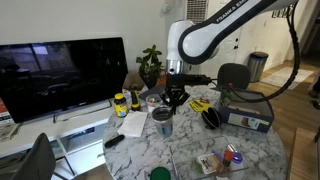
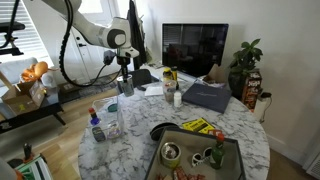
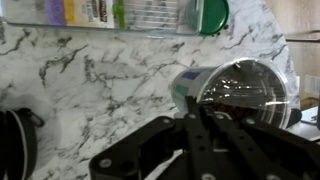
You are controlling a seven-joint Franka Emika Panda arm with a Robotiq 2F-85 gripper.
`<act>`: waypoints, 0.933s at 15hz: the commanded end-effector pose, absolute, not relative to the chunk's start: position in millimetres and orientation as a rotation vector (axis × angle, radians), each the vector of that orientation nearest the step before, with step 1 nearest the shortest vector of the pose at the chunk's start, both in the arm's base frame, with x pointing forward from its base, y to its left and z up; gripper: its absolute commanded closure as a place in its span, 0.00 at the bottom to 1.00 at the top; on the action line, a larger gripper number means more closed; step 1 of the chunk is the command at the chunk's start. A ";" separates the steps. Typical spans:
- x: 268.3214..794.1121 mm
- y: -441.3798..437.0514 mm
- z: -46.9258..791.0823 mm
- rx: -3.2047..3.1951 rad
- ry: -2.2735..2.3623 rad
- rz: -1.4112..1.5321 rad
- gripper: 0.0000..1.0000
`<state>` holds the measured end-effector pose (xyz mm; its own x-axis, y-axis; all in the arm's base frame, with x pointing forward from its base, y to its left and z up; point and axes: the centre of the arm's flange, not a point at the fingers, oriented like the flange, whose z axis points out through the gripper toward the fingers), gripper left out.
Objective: Remove the metallic cup from the crisper drawer and put it on the table next to the frost flex cup
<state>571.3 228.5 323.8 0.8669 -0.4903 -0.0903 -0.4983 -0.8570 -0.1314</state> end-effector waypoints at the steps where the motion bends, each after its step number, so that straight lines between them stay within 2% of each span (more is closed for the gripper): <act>1: 619.2 266.2 293.0 -2.899 0.806 -0.002 0.98; 6: 651.7 241.0 255.4 -2.777 1.042 -0.113 0.98; 14: 688.8 185.0 242.9 -2.445 1.326 -0.001 0.98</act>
<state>673.9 194.0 241.3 0.6183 -0.7771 -0.1180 -0.7761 -0.5799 -0.2478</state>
